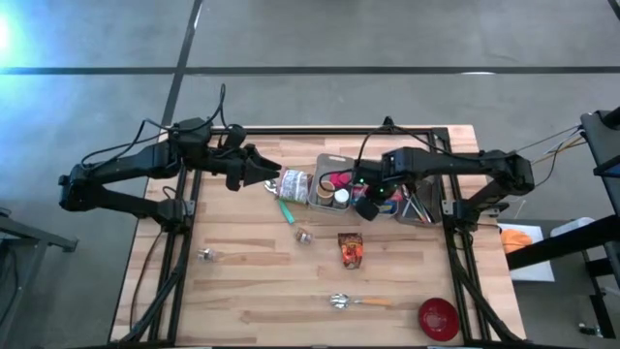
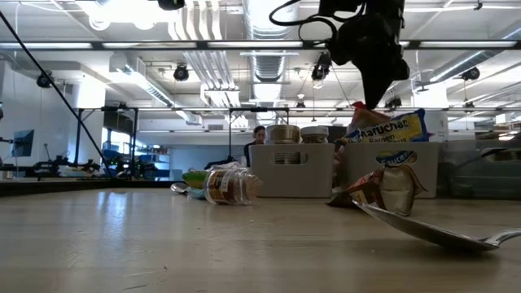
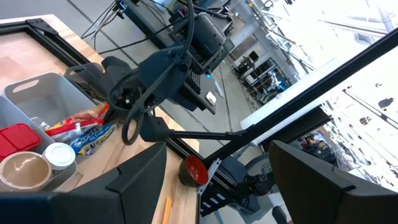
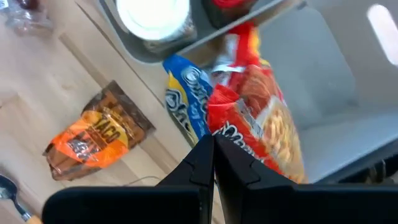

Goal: Pick & Place Food Item
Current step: Adjust the red noodle pack in the gray bin, then put the green noodle pack into the right gray bin

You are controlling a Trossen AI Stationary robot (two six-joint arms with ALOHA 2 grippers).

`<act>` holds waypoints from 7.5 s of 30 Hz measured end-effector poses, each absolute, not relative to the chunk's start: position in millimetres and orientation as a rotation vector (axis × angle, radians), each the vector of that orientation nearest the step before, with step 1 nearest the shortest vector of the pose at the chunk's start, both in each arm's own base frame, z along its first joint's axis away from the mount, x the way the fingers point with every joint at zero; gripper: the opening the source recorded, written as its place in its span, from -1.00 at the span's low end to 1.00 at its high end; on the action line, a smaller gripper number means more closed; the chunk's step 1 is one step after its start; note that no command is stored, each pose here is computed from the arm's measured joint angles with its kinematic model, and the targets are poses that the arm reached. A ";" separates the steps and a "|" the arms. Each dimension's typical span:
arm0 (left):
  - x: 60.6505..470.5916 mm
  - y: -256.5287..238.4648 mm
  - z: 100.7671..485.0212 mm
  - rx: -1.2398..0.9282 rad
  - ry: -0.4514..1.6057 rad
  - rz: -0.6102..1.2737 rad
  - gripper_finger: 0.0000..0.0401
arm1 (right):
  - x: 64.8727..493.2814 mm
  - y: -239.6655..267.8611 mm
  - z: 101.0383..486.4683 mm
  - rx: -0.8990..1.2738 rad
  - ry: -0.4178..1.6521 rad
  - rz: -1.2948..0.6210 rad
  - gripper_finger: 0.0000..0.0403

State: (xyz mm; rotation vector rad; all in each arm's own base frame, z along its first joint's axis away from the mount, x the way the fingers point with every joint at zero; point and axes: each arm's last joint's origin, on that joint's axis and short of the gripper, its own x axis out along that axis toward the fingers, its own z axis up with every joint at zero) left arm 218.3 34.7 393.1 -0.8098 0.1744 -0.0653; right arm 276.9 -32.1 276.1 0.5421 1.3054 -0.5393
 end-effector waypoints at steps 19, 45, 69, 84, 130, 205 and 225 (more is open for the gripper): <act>218.2 34.7 393.1 -0.819 0.175 -0.065 0.43 | 290.4 -34.5 261.5 0.522 1.325 -0.523 -0.96; 218.1 34.8 393.1 -0.819 0.175 -0.064 0.43 | 289.3 -32.9 264.2 0.527 1.335 -0.456 -0.45; 244.0 41.5 322.6 -0.312 0.643 0.447 0.28 | 205.7 -25.8 356.4 0.647 0.886 -0.551 -0.07; 290.6 31.3 231.2 0.183 1.032 0.381 0.08 | 202.1 -27.0 359.0 0.584 0.849 -0.593 -0.07; 332.1 13.2 129.0 0.489 1.259 0.343 -0.30 | 203.6 -22.2 356.8 0.558 0.875 -0.567 -0.07; 270.4 14.8 297.4 -0.151 0.639 0.347 -1.00 | 368.2 -9.5 348.1 -0.099 0.636 -0.015 0.57; 276.9 12.5 320.8 -0.189 0.535 0.262 -1.00 | 382.4 -14.9 346.7 -0.147 0.659 -0.012 -0.23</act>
